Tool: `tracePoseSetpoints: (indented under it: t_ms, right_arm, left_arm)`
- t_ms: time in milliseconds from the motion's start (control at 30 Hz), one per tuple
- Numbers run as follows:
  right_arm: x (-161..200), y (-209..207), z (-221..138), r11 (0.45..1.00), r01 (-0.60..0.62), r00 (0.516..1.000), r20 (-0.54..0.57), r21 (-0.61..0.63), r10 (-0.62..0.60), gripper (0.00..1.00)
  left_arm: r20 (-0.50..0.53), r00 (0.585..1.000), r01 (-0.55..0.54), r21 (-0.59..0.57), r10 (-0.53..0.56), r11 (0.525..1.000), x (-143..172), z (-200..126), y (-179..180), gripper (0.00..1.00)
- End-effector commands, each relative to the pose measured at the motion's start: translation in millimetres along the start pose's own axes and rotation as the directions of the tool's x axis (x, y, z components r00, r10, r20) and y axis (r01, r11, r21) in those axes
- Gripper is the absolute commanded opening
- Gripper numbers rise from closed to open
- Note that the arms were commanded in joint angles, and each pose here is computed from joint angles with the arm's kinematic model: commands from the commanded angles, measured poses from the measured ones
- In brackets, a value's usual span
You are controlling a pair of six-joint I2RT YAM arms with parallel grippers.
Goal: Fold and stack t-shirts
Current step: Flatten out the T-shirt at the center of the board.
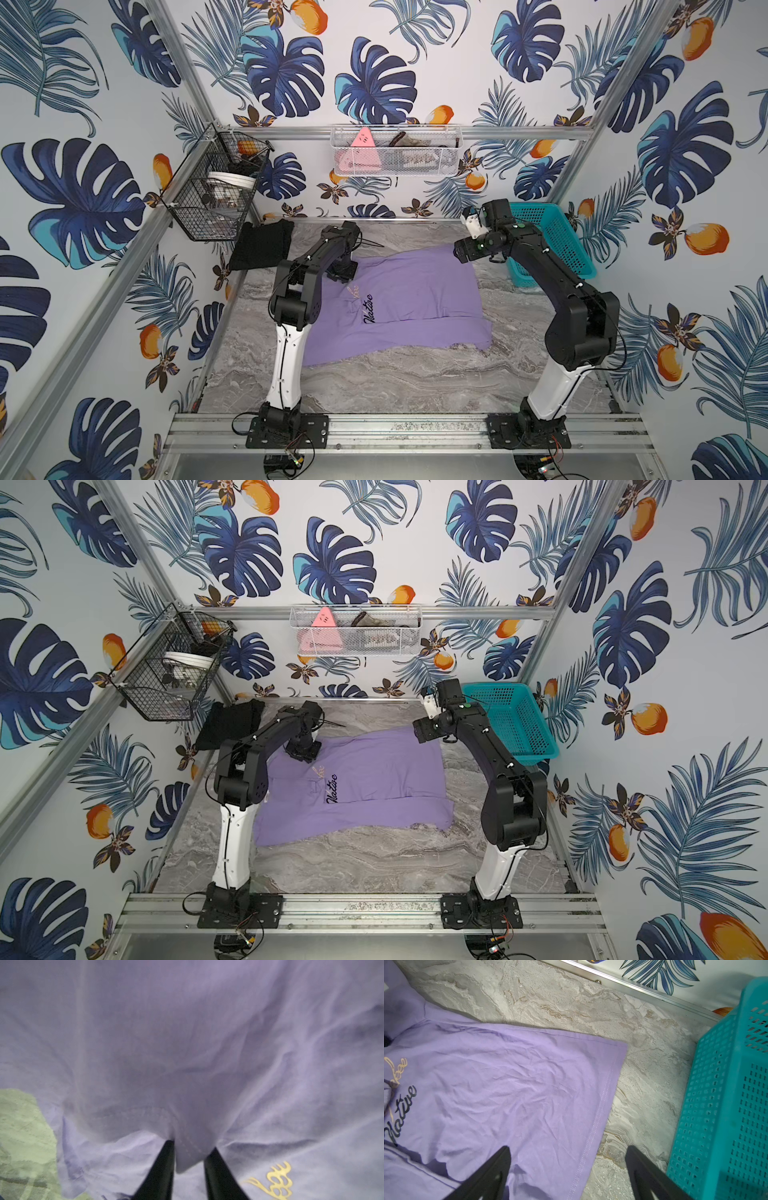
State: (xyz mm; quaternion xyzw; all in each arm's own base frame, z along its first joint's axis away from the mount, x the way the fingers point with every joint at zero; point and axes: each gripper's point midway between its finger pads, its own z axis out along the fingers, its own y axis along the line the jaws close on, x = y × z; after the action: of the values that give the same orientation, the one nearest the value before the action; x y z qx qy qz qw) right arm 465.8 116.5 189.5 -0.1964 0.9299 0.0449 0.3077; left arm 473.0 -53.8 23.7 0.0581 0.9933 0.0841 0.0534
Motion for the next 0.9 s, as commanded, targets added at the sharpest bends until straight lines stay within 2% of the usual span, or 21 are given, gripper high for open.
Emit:
tracePoseSetpoints:
  t_ms: [0, 33, 233, 733, 867]
  right_arm:
    - [-5, 1, -7, 1.0, -0.003, 1.0, 0.03, -0.002, 0.003, 0.9]
    - [-6, 1, -8, 1.0, -0.005, 0.999, 0.033, 0.0, 0.005, 0.9]
    - [-2, 3, -10, 1.0, -0.007, 1.0, 0.03, -0.008, 0.007, 0.9]
    - [-10, 7, -12, 0.999, -0.017, 0.999, 0.049, -0.033, 0.018, 0.9]
    - [-10, 8, -12, 0.999, -0.019, 0.998, 0.051, -0.042, 0.021, 0.9]
  left_arm:
    - [0.014, 1.0, 0.005, -0.001, -0.005, 1.0, -6, -1, 1, 0.04]
    - [0.015, 1.0, 0.006, -0.004, -0.006, 1.0, -7, -1, 2, 0.0]
    - [0.029, 1.0, 0.012, -0.017, -0.012, 1.0, -7, -9, 5, 0.0]
    - [0.165, 0.986, 0.03, -0.041, -0.022, 0.999, -30, -66, 18, 0.0]
    - [0.178, 0.984, 0.022, -0.073, -0.008, 0.997, -36, -66, 23, 0.0]
